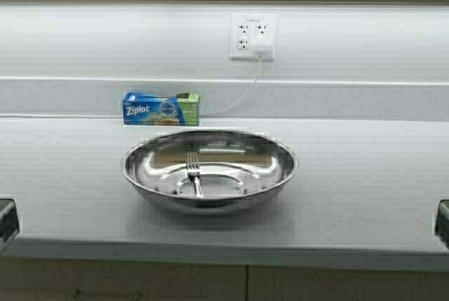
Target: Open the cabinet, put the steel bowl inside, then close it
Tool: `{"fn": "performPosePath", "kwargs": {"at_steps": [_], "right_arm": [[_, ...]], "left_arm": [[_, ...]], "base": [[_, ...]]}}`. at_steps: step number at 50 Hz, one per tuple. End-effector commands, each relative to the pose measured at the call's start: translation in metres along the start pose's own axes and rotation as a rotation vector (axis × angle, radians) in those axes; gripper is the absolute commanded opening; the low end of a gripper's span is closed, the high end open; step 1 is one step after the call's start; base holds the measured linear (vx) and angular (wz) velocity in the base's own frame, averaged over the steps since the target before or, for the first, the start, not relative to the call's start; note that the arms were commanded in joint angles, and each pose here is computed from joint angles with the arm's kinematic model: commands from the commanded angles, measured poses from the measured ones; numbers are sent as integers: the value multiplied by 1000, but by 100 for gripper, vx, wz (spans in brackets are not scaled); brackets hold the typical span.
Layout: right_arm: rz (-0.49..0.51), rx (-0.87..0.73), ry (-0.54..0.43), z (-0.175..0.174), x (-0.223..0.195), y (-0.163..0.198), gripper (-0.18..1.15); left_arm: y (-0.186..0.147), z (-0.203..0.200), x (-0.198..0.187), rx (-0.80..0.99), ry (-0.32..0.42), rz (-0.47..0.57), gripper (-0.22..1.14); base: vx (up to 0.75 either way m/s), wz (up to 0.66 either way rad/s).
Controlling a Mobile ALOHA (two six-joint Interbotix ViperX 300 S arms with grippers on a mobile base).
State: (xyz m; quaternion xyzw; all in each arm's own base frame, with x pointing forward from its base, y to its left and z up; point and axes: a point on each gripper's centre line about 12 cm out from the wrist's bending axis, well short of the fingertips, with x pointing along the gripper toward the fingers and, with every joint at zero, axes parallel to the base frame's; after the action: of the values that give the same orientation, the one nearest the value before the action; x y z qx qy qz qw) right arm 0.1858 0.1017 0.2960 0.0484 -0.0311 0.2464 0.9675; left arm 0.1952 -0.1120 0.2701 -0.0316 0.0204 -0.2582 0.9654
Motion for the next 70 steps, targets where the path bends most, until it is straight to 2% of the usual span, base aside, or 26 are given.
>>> {"fn": "performPosePath", "kwargs": {"at_steps": [1,9,14,23,32,37,53,70], "right_arm": [[44,2,-10,5,27,12,103],[96,-8,11,0,75,32,103],[71,-1,-22,4,100,36,103],[-67,-57,-86,26,128,25,103],[-227,0,-30,25,154,15,103],[-234,-30,-11,18,168,21,103],[-298,-64,-55,6,199,22,103],[-344,-48,-77,1,225,21,103]], "left_arm": [[-15,3,28,5,-23,-62,103],[-42,1,73,29,-35,-140,103],[-55,-2,104,52,-37,-141,103],[-61,1,142,57,-121,-34,103],[-58,3,165,14,-207,100,103],[-60,1,179,11,-229,116,103],[-62,1,214,-34,-267,167,103],[-54,-9,230,-64,-303,256,103]], "base": [[5,1],[3,1],[0,0],[0,0],[0,0],[0,0],[0,0],[0,0]]}}
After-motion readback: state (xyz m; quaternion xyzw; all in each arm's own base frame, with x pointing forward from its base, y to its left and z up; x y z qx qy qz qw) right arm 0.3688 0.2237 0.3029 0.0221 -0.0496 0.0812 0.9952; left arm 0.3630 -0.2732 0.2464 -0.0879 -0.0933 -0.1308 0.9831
